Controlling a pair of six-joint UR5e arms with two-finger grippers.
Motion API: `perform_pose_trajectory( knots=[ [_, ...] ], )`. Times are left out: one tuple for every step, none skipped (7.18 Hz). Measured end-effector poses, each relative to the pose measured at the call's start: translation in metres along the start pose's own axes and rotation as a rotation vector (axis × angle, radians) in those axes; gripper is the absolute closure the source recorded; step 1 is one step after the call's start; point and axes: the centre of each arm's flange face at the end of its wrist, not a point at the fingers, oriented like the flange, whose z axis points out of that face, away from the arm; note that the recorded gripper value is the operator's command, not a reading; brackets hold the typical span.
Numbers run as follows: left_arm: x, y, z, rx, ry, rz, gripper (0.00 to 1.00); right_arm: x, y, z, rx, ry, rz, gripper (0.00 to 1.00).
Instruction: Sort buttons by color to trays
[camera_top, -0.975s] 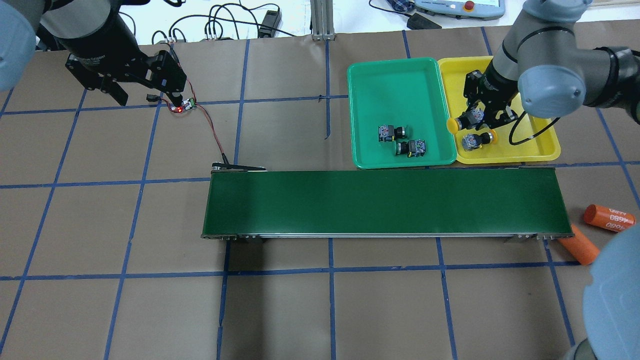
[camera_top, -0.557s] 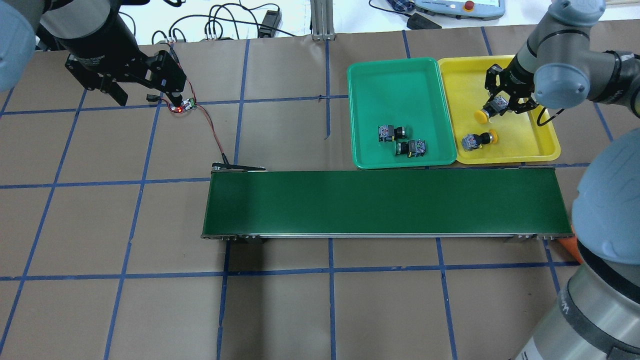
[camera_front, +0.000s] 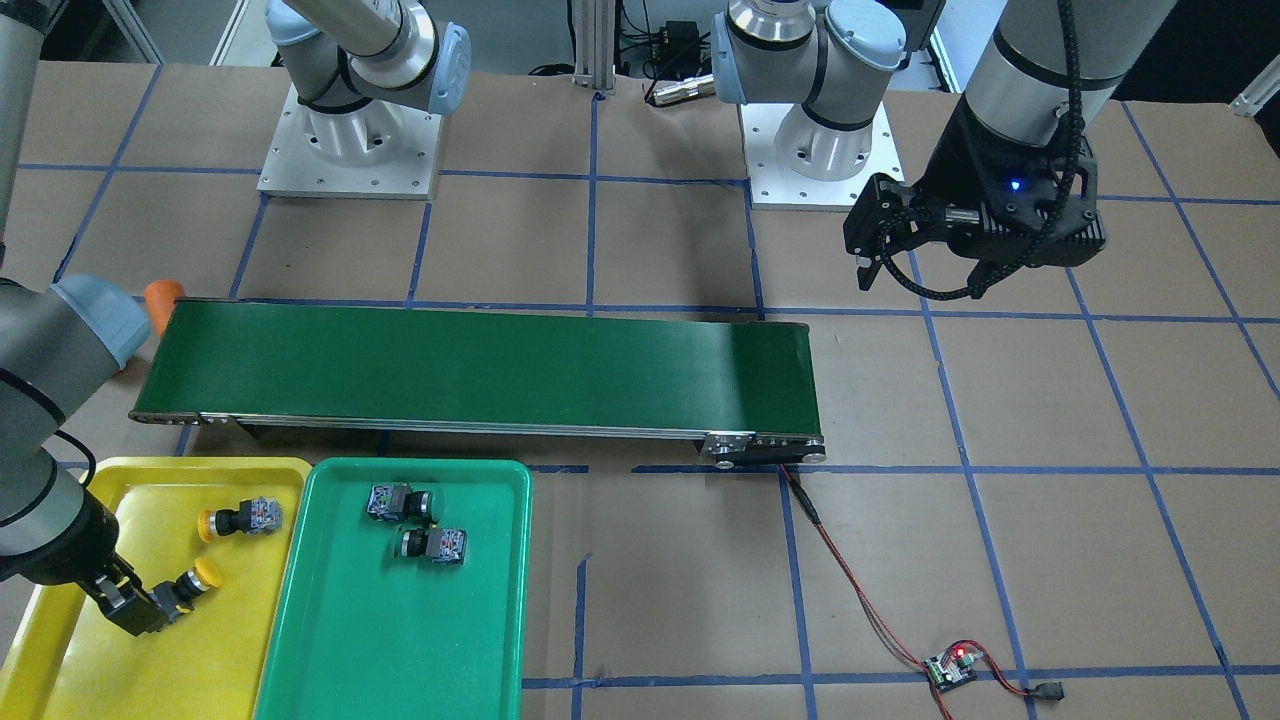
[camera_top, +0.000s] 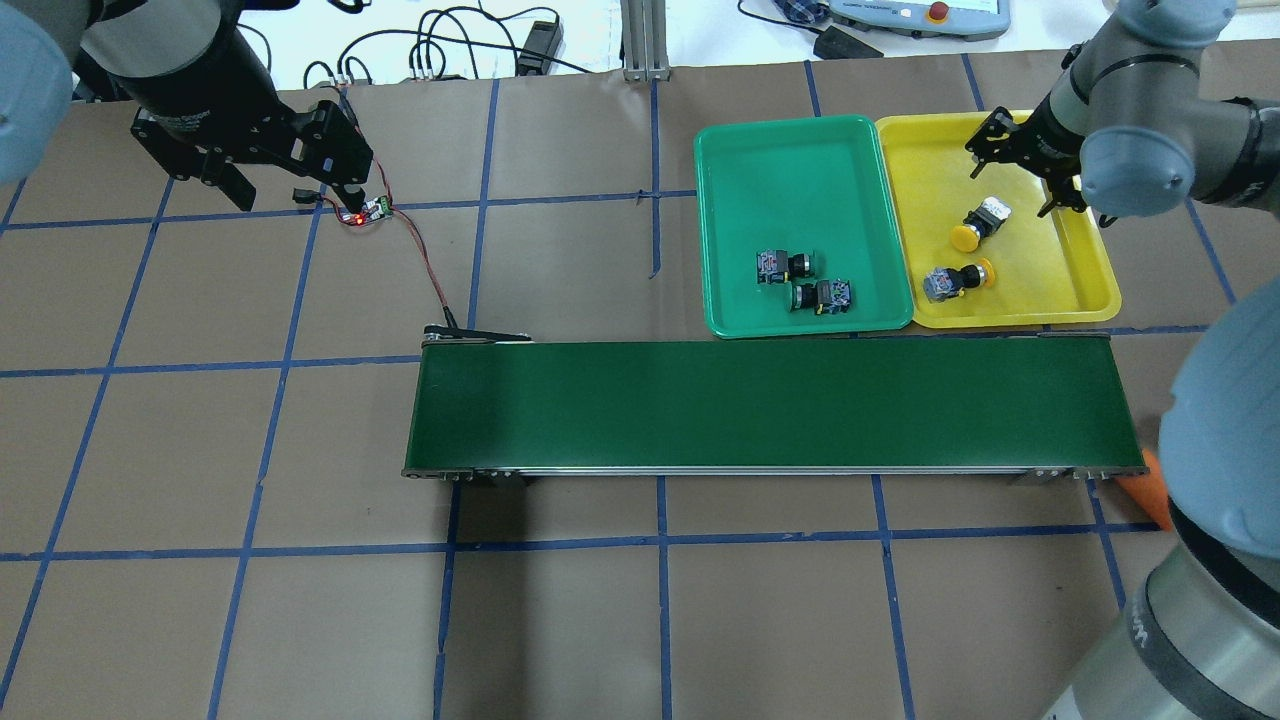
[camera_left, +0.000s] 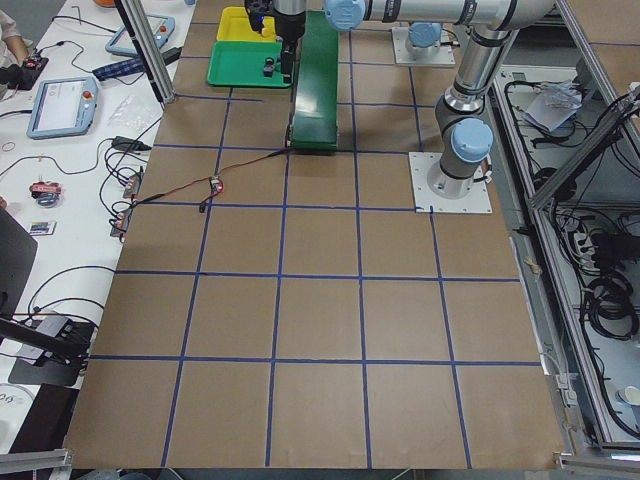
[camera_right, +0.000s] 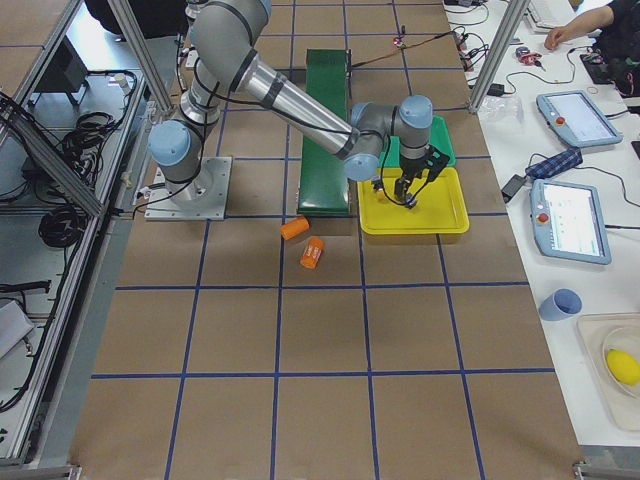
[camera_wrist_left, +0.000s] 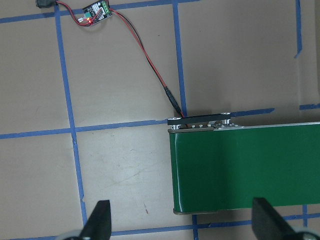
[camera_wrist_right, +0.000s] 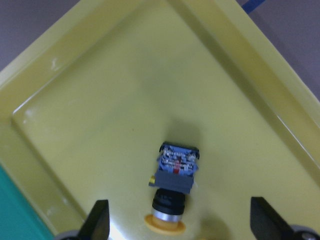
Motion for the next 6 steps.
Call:
perform_pose_trajectory(
  knots=[
    [0.0, 0.0, 0.0, 0.001, 0.0, 0.0, 0.0, 0.002, 0.018, -0.046, -0.042, 0.015, -0.057, 0.0],
    [0.0, 0.0, -0.001, 0.002, -0.001, 0.0, 0.0, 0.003, 0.042, -0.091, -0.084, 0.024, -0.092, 0.0],
    [-0.001, 0.0, -0.001, 0.002, -0.002, -0.001, 0.0, 0.0, 0.072, -0.134, -0.115, 0.026, -0.134, 0.0],
    [-0.001, -0.001, 0.0, 0.001, -0.005, -0.004, 0.0, -0.013, 0.104, -0.169, -0.126, 0.025, -0.187, 0.0],
    [-0.001, -0.001, -0.001, 0.003, -0.006, -0.015, 0.0, -0.03, 0.137, -0.191, -0.141, 0.029, -0.247, 0.0],
    [-0.001, 0.001, -0.004, 0.007, -0.004, -0.029, 0.0, -0.044, 0.169, -0.208, -0.164, 0.037, -0.304, 0.0]
  ],
)
